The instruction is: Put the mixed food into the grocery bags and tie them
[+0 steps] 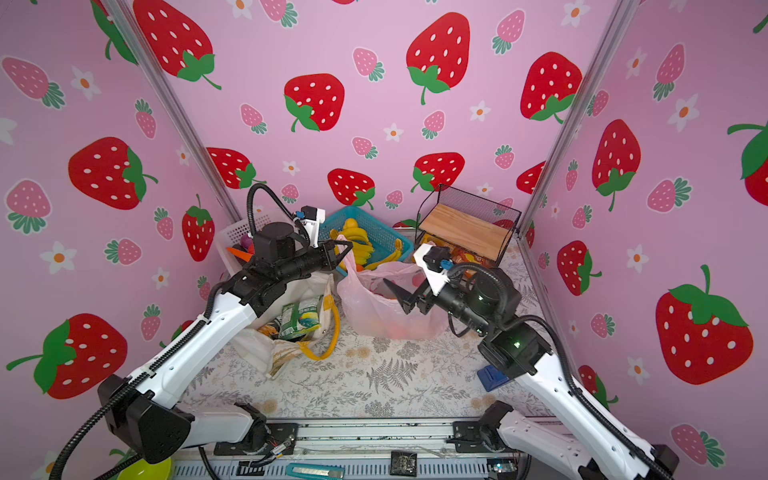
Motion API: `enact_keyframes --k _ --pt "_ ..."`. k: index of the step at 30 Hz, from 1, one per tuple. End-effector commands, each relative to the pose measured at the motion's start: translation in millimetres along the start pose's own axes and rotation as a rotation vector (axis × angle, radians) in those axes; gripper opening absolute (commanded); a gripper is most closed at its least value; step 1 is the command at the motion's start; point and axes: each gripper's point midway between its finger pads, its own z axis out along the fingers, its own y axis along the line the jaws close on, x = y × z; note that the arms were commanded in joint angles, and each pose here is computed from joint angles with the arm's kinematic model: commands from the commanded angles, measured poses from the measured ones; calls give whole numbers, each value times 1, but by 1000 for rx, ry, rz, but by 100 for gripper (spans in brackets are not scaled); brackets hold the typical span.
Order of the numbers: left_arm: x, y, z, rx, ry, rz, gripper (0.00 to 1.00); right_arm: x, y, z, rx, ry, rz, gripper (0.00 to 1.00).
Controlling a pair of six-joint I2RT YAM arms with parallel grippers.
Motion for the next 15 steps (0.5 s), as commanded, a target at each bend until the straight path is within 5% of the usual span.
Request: enact_keyframes --k 1,6,10,14,15 --pt "-13 -5 -4 13 -20 25 0 55 -34 -16 129 127 75 100" --pt "-11 -2 -3 15 -12 19 0 103 -73 -27 208 62 231 98" --pt "-10 0 -2 15 -5 15 0 120 -64 -9 101 -1 216 92" --pt "-10 -1 -1 25 5 18 4 135 -61 14 14 -9 217 47" --pt "-11 -2 -2 25 2 23 13 137 -63 16 19 -11 214 38"
